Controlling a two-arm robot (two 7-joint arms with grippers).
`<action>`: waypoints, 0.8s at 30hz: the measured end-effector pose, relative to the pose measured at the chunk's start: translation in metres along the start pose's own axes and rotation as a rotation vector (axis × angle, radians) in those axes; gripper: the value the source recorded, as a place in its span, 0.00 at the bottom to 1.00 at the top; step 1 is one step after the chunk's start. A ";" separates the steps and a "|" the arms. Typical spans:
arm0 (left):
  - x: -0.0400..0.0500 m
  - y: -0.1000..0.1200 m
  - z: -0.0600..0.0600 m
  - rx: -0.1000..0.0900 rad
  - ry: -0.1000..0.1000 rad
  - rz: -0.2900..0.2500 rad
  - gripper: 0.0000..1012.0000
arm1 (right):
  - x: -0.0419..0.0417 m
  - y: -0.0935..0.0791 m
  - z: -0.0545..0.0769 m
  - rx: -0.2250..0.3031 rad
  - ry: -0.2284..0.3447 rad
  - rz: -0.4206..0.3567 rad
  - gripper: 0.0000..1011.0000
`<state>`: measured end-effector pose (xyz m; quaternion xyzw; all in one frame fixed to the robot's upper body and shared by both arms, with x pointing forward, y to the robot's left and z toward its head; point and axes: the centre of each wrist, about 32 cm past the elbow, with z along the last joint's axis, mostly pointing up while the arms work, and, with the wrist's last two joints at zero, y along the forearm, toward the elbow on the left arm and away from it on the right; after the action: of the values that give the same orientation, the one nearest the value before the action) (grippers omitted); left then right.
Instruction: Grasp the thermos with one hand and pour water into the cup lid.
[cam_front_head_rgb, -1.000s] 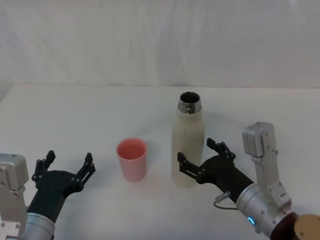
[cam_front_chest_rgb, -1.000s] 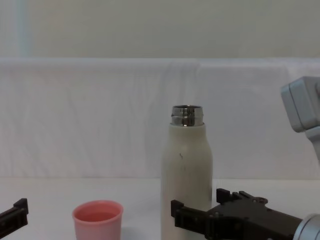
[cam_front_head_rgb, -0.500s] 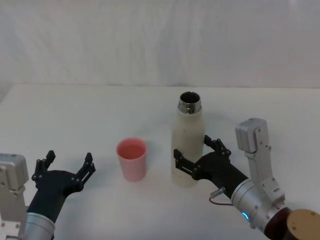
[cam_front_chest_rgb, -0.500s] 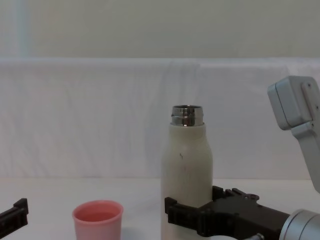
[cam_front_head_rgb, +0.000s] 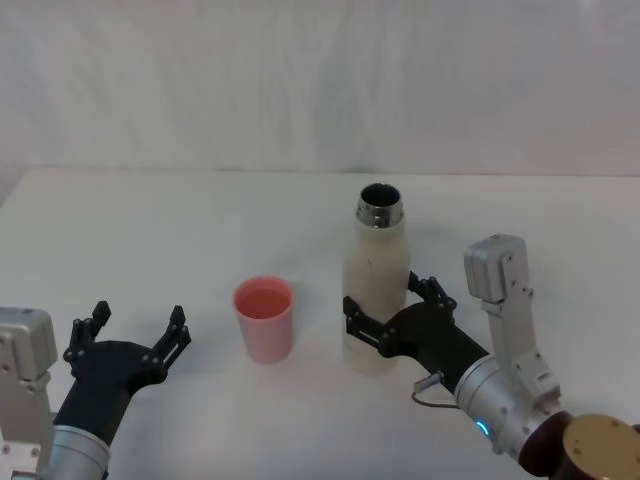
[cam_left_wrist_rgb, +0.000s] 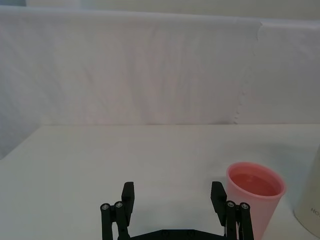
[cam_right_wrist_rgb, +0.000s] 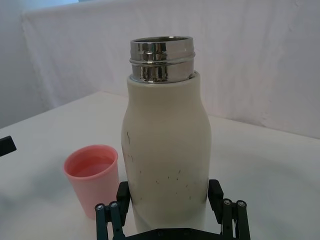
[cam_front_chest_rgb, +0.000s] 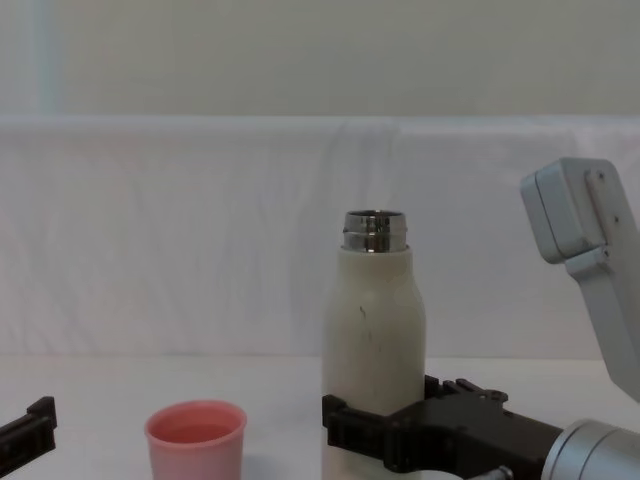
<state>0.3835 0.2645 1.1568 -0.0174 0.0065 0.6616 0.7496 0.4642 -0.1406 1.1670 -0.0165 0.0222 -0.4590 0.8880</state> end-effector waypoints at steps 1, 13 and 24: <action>0.0000 0.000 0.000 0.000 0.000 0.000 0.99 | -0.0001 0.000 0.000 0.000 0.001 -0.001 0.99; 0.0000 0.000 0.000 0.000 0.000 0.000 0.99 | -0.0014 0.007 -0.002 0.005 0.008 -0.004 0.99; 0.0000 0.000 0.000 0.000 0.000 0.000 0.99 | -0.0009 0.013 0.001 0.011 0.010 -0.007 0.99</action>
<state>0.3835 0.2645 1.1568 -0.0174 0.0064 0.6616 0.7496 0.4743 -0.1323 1.1669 -0.0093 0.0240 -0.4623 0.8864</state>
